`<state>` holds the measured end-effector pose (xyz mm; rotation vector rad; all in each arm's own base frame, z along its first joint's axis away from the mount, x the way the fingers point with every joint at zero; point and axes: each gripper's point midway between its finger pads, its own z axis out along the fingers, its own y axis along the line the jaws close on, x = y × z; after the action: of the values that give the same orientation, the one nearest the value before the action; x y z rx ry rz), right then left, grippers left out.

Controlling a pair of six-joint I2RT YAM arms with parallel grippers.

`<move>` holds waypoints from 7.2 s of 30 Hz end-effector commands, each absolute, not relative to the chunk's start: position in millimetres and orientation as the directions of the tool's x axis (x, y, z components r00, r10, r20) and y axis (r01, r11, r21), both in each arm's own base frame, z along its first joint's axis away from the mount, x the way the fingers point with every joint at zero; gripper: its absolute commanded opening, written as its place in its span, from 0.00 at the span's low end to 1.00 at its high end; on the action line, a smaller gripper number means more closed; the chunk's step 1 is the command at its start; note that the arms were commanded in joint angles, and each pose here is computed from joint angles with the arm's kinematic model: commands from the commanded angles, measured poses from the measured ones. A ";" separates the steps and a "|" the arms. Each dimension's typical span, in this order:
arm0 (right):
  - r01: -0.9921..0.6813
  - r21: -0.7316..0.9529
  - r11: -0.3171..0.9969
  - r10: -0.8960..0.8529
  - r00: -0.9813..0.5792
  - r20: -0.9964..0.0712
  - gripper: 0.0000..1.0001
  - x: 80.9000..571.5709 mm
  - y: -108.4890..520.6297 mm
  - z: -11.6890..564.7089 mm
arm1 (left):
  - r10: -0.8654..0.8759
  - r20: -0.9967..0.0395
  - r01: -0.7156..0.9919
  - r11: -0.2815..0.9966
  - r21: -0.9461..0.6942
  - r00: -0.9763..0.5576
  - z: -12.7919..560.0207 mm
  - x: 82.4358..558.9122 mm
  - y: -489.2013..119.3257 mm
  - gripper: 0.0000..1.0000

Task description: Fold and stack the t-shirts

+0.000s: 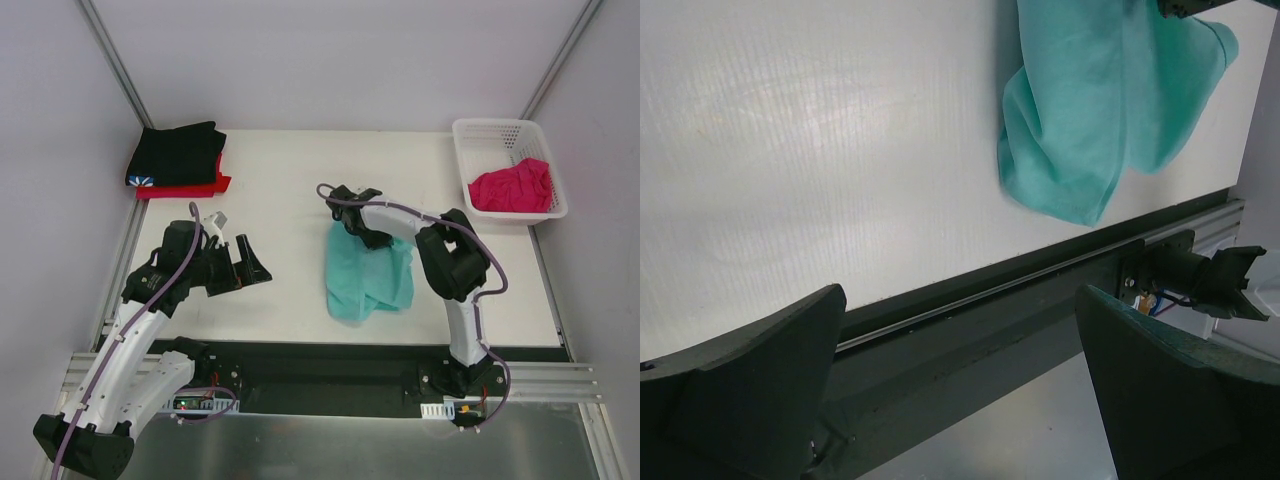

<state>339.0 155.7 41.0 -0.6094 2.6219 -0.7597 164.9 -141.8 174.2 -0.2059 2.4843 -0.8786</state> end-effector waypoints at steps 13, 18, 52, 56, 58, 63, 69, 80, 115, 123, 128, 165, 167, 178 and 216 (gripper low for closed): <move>-0.177 -0.608 0.774 -0.492 -0.772 -0.403 0.01 366.7 154.3 200.8 | -0.302 -0.421 0.046 0.765 -0.642 -0.855 185.7 167.9 -147.8 0.99; -0.301 -0.471 0.829 -0.494 -0.788 -0.366 0.01 341.8 168.2 228.9 | -0.304 -0.428 0.054 0.760 -0.648 -0.851 189.4 166.5 -149.1 0.99; -0.620 0.053 0.783 -0.614 -0.783 -0.099 0.02 168.1 248.3 190.4 | -0.299 -0.453 0.072 0.767 -0.638 -0.840 197.6 170.3 -149.6 0.99; -0.650 0.024 0.760 -0.646 -0.758 -0.088 0.06 211.8 287.7 172.0 | -0.298 -0.455 0.072 0.768 -0.637 -0.839 196.6 168.5 -148.9 0.99; -0.645 -0.064 0.762 -0.648 -0.755 -0.104 0.15 241.5 288.0 167.1 | -0.296 -0.455 0.075 0.767 -0.637 -0.840 196.0 167.9 -149.2 0.99; -0.581 -0.330 0.744 -0.648 -0.748 -0.145 0.60 294.7 267.7 166.7 | -0.295 -0.449 0.069 0.770 -0.635 -0.843 191.3 165.5 -148.1 0.99; -0.535 -0.433 0.726 -0.661 -0.716 -0.225 0.61 290.9 245.2 179.0 | -0.295 -0.433 0.047 0.780 -0.624 -0.852 181.3 165.4 -146.4 0.99; -0.444 -0.597 0.669 -0.722 -0.577 -0.380 0.56 289.5 230.2 200.3 | -0.292 -0.432 0.050 0.779 -0.625 -0.853 180.9 167.4 -148.0 0.99; -0.494 -0.065 0.867 -0.384 -0.579 -0.719 0.56 246.1 219.7 206.5 | -0.290 -0.417 0.039 0.780 -0.624 -0.862 179.3 167.3 -150.2 0.99; -0.602 0.139 0.786 -0.325 -0.594 -0.736 0.58 254.9 246.3 179.8 | -0.285 -0.412 0.033 0.788 -0.614 -0.866 179.0 168.1 -153.5 0.99; -0.646 0.148 0.749 -0.354 -0.579 -0.735 0.59 264.1 264.4 185.2 | -0.284 -0.414 0.032 0.792 -0.610 -0.865 180.4 169.6 -154.8 0.99; -0.664 -0.106 0.740 -0.550 -0.508 -0.663 0.64 313.0 226.4 196.0 | -0.256 -0.407 0.038 0.807 -0.589 -0.877 182.8 170.9 -157.8 0.99; -0.670 -0.048 0.741 -0.525 -0.534 -0.663 0.65 315.4 227.3 191.7 | -0.253 -0.409 0.042 0.807 -0.589 -0.877 184.8 170.8 -158.1 0.99; -0.680 0.137 0.721 -0.460 -0.617 -0.639 0.61 311.5 247.0 163.5 | -0.250 -0.413 0.042 0.814 -0.580 -0.876 188.2 173.6 -158.0 0.99; -0.680 0.204 0.704 -0.492 -0.674 -0.552 0.01 327.6 258.1 125.2 | -0.243 -0.410 0.040 0.819 -0.572 -0.879 188.2 174.6 -159.6 0.99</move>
<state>321.2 249.8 111.2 -0.8973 2.4856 0.5168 172.1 -160.2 180.1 -0.1609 2.5488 -0.8237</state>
